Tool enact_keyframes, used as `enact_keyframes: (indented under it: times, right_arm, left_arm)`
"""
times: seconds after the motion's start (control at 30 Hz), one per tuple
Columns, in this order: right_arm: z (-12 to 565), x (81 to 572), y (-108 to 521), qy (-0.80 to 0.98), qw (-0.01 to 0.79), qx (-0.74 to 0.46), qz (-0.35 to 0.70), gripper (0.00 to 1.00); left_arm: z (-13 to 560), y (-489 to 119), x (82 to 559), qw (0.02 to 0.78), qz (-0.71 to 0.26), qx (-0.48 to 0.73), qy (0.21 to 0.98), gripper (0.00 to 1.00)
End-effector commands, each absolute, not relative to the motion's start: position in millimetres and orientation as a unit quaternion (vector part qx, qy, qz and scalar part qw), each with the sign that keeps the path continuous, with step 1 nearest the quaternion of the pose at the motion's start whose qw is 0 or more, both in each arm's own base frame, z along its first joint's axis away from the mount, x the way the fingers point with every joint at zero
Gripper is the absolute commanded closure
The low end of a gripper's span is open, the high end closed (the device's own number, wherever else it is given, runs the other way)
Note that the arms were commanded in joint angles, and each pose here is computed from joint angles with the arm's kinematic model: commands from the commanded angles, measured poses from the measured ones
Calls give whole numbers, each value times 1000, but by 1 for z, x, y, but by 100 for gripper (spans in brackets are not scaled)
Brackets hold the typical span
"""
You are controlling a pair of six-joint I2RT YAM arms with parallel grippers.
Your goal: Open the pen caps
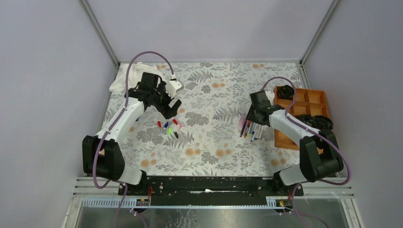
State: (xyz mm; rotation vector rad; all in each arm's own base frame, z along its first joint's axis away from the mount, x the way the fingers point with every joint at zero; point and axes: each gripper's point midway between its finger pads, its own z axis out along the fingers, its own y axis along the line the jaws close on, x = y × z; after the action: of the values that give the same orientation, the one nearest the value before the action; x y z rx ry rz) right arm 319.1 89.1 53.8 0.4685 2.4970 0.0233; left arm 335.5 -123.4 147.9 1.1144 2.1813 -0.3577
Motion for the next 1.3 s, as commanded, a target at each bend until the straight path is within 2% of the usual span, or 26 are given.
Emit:
enact_keyframes:
  times: [0.0, 0.03, 0.1, 0.13, 0.27, 0.37, 0.53, 0.7, 0.97, 1.27]
  right_arm:
    - [83, 309, 84, 926, 326, 188, 27, 48]
    - [88, 306, 82, 924, 333, 188, 29, 39]
    - [101, 302, 78, 916, 355, 184, 34, 9]
    - [109, 301, 76, 910, 370, 182, 35, 1]
    - [139, 304, 59, 888, 423, 182, 13, 0]
    - [159, 311, 33, 859, 469, 198, -49, 0]
    - [175, 329, -4, 793, 569, 153, -157, 0]
    - [157, 331, -21, 785, 560, 149, -218, 0]
    - [133, 340, -27, 728, 636, 142, -212, 0]
    - [101, 343, -42, 724, 632, 173, -217, 0]
  left_arm:
    - [174, -113, 340, 367, -158, 375, 837, 1]
    - [178, -107, 343, 377, -158, 362, 838, 2]
    - [183, -95, 347, 395, -154, 333, 842, 2]
    - [185, -86, 351, 407, -151, 317, 843, 1]
    - [179, -67, 354, 430, -146, 268, 850, 2]
    - [172, -52, 362, 456, -144, 222, 850, 2]
    - [149, -35, 378, 499, -134, 163, 841, 2]
    - [122, -27, 388, 531, -114, 135, 829, 2]
    - [91, -18, 395, 562, -93, 107, 815, 1]
    - [98, -24, 387, 611, -106, 91, 779, 2]
